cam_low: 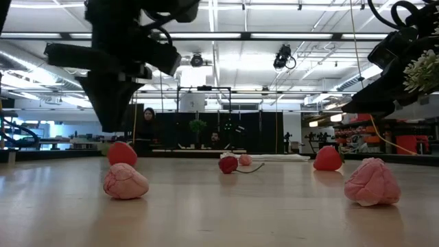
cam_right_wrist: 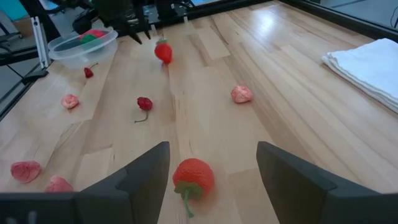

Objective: Pick and placing Produce into tupperware
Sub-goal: Put the strawberry into the transparent plastic container

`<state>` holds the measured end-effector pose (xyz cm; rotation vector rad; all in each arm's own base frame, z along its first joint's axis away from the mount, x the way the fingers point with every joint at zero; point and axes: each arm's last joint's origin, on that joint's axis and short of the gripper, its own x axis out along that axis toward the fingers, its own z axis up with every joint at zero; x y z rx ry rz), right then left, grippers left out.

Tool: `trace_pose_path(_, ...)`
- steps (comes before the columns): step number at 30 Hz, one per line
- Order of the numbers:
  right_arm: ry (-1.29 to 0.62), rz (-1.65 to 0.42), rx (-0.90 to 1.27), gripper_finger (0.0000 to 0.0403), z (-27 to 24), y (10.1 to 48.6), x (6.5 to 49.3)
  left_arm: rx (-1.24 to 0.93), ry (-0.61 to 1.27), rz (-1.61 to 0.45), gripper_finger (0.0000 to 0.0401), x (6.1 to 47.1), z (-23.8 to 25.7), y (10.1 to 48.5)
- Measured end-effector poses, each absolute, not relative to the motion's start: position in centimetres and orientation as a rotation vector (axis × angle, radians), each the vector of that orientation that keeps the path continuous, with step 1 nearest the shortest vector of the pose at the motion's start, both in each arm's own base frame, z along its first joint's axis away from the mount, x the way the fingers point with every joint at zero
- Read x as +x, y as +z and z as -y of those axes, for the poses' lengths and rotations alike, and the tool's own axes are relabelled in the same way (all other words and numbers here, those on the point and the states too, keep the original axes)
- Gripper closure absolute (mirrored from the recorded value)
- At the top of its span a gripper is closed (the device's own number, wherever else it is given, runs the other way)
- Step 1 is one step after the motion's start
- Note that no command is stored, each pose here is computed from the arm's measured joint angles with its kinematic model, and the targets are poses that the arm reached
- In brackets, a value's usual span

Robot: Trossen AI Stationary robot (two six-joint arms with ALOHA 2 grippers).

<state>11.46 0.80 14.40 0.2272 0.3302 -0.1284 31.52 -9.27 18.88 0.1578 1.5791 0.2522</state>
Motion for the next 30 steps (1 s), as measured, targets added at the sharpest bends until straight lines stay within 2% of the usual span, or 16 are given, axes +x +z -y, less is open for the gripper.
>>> trace_pose_path(6, -0.128, -0.330, 0.227, 0.0153, -0.8, 14.4, 11.5, 0.290, 0.269, -1.527, 0.0269, 31.6, 9.7, 18.9)
trace_pose_path(12, -0.128, -0.330, 0.227, 0.0153, -0.8, 14.4, 11.5, 0.202, 0.383, -1.471, 0.0237, 32.2, 8.7, 18.9)
trace_pose_path(20, -0.128, -0.330, 0.227, 0.0153, -0.8, 14.4, 11.5, 0.187, 0.398, -1.472, 0.0250, 32.3, 8.2, 18.9)
trace_pose_path(24, -0.128, -0.330, 0.227, 0.0153, -0.8, 14.4, 11.5, 0.260, 0.321, -1.483, 0.0261, 32.4, 8.2, 18.9)
trace_pose_path(30, -0.128, -0.330, 0.227, 0.0153, -0.8, 14.4, 11.5, 0.284, 0.253, -1.368, 0.0271, 34.0, 7.8, 19.0)
